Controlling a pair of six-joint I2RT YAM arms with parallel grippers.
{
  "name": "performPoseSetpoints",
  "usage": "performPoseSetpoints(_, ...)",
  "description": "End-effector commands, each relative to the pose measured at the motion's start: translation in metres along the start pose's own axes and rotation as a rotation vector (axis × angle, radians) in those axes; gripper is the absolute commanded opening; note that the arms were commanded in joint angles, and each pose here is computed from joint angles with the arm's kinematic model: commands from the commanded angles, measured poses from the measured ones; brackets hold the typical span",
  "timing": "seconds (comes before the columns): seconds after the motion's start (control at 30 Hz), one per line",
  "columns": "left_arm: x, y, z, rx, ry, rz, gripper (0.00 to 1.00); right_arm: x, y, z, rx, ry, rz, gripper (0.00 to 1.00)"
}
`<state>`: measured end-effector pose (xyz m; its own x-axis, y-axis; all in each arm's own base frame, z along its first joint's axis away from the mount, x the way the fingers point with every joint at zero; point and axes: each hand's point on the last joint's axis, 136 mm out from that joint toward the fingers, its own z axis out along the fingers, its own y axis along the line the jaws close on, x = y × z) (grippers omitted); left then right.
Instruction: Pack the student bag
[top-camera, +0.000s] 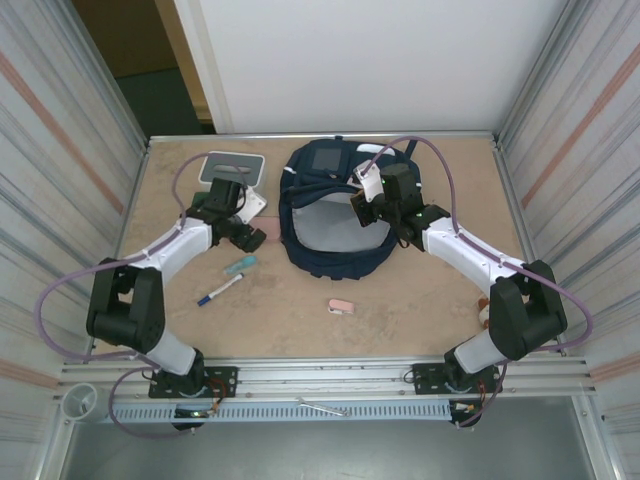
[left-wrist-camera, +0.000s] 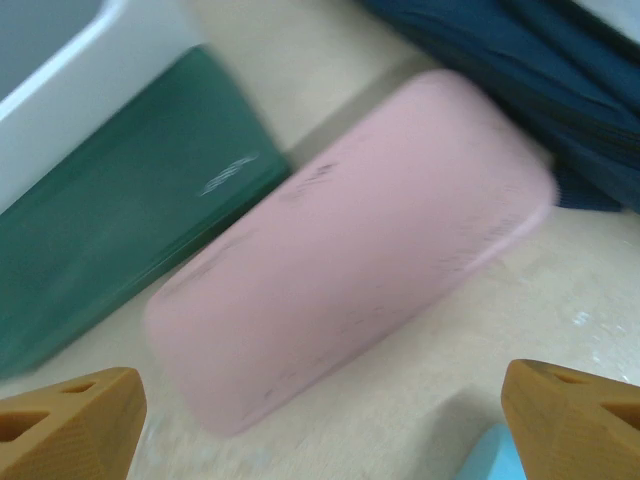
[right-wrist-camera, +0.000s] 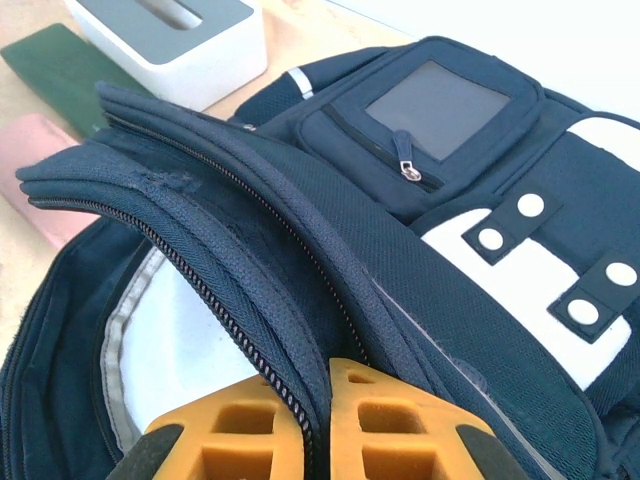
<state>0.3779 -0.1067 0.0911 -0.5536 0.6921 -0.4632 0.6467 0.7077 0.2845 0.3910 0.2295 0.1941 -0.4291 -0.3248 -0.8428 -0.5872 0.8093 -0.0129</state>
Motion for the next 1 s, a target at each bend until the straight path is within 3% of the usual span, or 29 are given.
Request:
performPoseSetpoints(0.0,-0.013,-0.029,0.014,0.193,-0.055,0.303,0.92,-0.002,0.002,-0.003,-0.019,-0.005,0.039,0.00)
performPoseSetpoints(0.13,-0.020,-0.042,0.029,0.304,-0.075,0.430,0.92,0.000,0.001,-0.004,-0.016,-0.002,0.038,0.00)
performPoseSetpoints(0.4,-0.040,-0.046,0.045,0.380,-0.143,0.592,0.92,0.004,-0.007,-0.010,0.006,0.007,0.045,0.00)
performPoseSetpoints(0.83,-0.031,-0.042,0.073,0.482,-0.066,0.580,0.85,0.003,-0.018,-0.029,0.042,0.001,0.052,0.00)
performPoseSetpoints(0.97,-0.031,-0.042,0.074,0.492,-0.069,0.574,0.78,0.005,-0.019,-0.030,0.045,0.009,0.053,0.00)
